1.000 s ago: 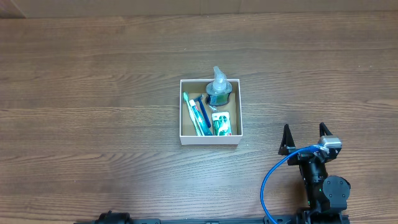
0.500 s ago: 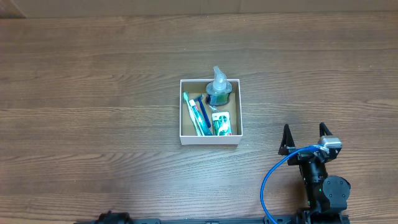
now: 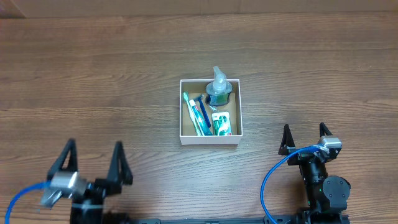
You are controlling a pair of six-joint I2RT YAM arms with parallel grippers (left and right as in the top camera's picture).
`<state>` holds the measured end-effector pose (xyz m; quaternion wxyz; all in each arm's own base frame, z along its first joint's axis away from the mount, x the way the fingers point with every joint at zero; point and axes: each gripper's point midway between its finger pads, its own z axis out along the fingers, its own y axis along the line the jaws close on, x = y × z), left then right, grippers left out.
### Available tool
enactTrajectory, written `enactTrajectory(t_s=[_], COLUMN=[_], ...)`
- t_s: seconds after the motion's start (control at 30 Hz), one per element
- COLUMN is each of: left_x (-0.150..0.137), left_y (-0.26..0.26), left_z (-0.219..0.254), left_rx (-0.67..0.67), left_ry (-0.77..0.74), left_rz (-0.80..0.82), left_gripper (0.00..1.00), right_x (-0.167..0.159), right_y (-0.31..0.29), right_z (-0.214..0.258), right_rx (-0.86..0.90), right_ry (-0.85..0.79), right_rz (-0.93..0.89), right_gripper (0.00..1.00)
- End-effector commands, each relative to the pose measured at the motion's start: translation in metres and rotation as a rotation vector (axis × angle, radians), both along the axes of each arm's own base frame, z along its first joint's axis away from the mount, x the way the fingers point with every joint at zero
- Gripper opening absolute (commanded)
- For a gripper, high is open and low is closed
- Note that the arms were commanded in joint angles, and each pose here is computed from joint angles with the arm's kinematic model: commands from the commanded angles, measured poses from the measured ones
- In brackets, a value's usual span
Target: Pack container
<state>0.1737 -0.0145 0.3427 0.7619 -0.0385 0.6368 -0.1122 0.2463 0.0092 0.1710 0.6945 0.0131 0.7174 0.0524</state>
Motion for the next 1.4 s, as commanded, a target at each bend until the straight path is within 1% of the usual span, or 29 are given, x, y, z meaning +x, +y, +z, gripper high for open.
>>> enactTrajectory(t_s=[0.0, 0.17, 0.4, 0.53, 0.67, 1.37], left_x=[0.028, 0.055, 0.069, 0.072, 0.072, 0.072], left_y=[-0.006, -0.005, 0.0, 0.001, 0.004, 0.004], left_z=[-0.043, -0.102, -0.161, -0.182, -0.185, -0.185], left_rx=[0.095, 0.093, 0.088, 0.087, 0.085, 0.086], left_ry=[0.032, 0.102, 0.197, 0.24, 0.25, 0.251], left_rz=[-0.019, -0.022, 0.001, 0.003, 0.024, 0.024], left_gripper=[1.0, 1.0, 1.0, 1.0, 1.0, 1.0], right_x=[0.0, 0.0, 0.0, 0.0, 0.0, 0.0], right_y=[-0.001, -0.001, -0.001, -0.001, -0.001, -0.001], right_z=[0.0, 0.0, 0.0, 0.0, 0.0, 0.0], right_rx=[-0.007, -0.007, -0.007, -0.007, -0.007, -0.007], right_ry=[-0.011, -0.011, -0.011, -0.011, -0.011, -0.011], right_rz=[-0.003, -0.003, -0.003, -0.002, -0.003, -0.002], right_gripper=[1.0, 1.0, 1.0, 1.0, 1.0, 1.0])
